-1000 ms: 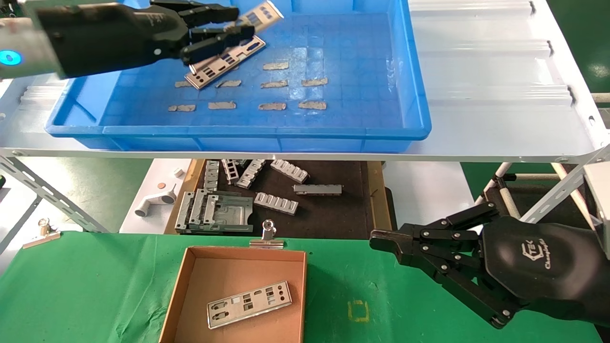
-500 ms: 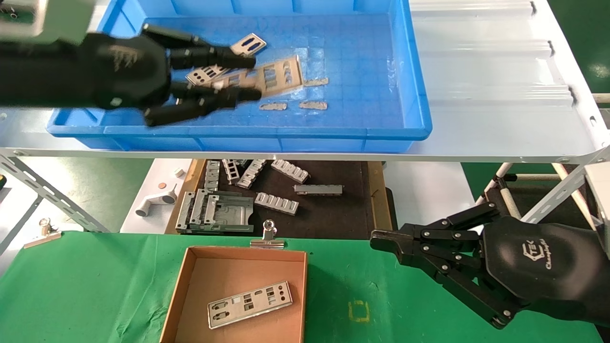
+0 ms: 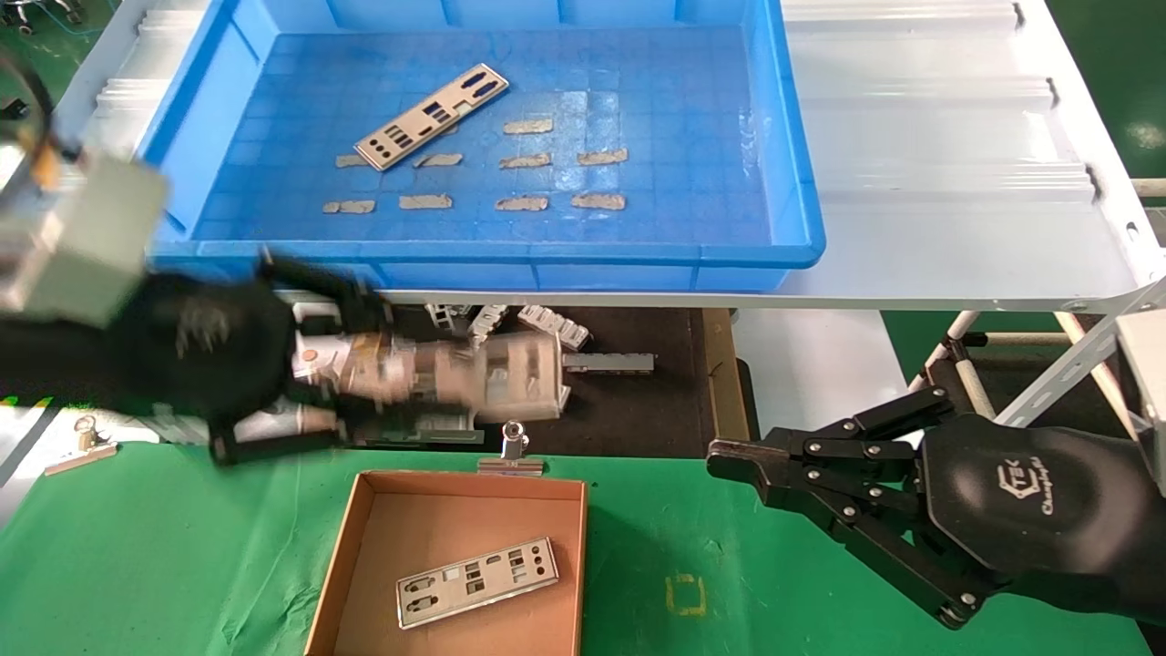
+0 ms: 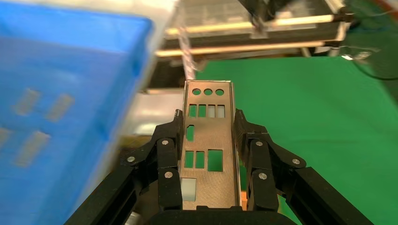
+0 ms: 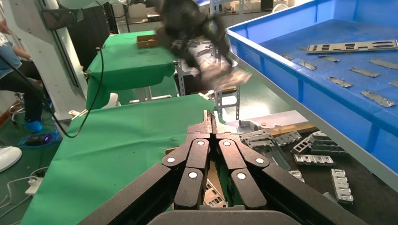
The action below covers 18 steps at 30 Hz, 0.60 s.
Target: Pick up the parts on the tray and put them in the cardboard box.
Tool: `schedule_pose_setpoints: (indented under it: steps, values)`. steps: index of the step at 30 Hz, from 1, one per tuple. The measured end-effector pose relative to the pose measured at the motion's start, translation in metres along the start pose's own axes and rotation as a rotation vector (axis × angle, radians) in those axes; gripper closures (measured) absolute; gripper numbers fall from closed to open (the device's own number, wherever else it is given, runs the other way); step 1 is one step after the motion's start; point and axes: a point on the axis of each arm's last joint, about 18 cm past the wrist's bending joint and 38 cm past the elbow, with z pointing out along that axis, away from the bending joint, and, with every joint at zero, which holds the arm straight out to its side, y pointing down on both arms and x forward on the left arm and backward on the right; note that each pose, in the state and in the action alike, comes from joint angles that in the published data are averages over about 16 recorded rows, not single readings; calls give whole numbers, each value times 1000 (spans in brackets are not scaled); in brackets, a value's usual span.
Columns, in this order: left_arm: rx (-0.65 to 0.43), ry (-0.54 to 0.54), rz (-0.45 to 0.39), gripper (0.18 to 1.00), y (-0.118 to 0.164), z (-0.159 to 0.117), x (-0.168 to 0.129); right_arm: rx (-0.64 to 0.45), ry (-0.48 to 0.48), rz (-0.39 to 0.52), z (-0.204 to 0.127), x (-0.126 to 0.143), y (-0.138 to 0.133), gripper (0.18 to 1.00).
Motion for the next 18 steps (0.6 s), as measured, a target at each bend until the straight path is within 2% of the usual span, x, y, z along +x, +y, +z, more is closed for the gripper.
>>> schedule_pose_setpoints:
  steps: [10, 18]
  values:
    - [-112, 8, -165, 763, 66, 35, 42, 0, 0, 0, 0, 0, 0, 988]
    - [-207, -43, -214, 763, 113, 62, 67, 0, 0, 0, 0, 0, 0, 988]
